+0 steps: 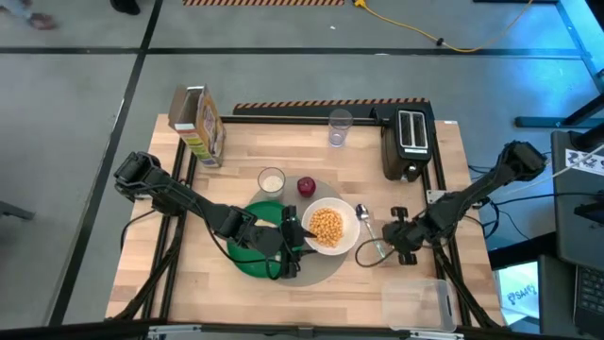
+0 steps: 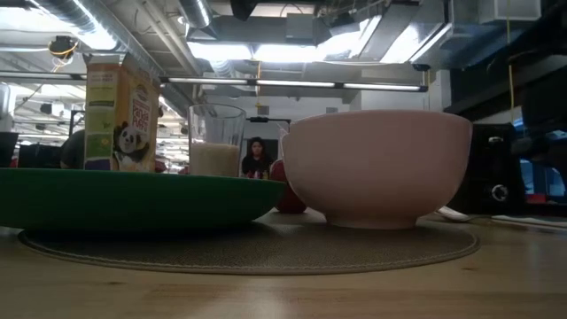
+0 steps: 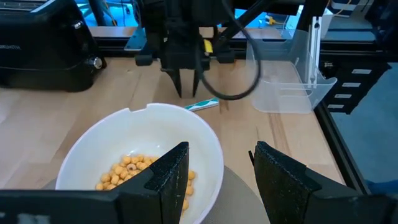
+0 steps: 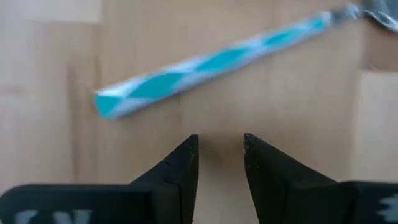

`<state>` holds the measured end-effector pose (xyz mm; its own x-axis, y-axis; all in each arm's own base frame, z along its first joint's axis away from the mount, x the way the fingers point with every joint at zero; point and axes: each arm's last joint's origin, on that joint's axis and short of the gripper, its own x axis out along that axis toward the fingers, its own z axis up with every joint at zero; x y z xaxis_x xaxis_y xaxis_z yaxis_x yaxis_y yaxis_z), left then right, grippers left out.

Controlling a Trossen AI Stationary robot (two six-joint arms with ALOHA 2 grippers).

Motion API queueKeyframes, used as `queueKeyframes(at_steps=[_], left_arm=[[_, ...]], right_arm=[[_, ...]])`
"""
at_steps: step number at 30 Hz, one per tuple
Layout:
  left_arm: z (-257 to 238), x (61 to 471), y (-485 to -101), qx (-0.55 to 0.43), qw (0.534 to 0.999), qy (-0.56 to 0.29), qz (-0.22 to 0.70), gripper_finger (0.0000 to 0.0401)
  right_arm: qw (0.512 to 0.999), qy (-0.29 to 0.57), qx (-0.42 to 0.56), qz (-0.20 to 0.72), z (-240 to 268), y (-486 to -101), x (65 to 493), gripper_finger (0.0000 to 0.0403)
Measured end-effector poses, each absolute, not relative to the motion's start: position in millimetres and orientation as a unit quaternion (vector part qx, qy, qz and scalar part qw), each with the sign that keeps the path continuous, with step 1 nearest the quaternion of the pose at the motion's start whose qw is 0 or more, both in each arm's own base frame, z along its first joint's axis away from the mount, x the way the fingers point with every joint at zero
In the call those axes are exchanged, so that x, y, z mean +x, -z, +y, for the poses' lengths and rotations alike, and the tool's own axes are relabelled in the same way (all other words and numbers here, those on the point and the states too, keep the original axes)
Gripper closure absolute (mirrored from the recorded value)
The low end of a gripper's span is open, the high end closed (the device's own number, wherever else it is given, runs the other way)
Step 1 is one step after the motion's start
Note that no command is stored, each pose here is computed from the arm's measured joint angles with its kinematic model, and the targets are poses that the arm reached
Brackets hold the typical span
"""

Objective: Arrange a breakfast setting
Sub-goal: Put the blue patterned spoon to the right of the white bowl

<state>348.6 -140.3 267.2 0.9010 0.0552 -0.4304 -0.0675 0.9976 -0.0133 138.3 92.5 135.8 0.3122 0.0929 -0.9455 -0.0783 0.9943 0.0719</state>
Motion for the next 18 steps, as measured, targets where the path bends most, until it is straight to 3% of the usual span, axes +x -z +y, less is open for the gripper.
queueKeyframes(at_steps=[8,18], left_arm=[[-140,349,-268,-0.012,0.975,-0.030,0.218,0.0232],[-141,349,-268,-0.013,0.975,-0.030,0.218,0.0232]], right_arm=[[0.814,-0.086,-0.004,0.574,108,-130,142,0.0293],[0.817,-0.116,0.002,0.565,111,-131,144,0.0343]])
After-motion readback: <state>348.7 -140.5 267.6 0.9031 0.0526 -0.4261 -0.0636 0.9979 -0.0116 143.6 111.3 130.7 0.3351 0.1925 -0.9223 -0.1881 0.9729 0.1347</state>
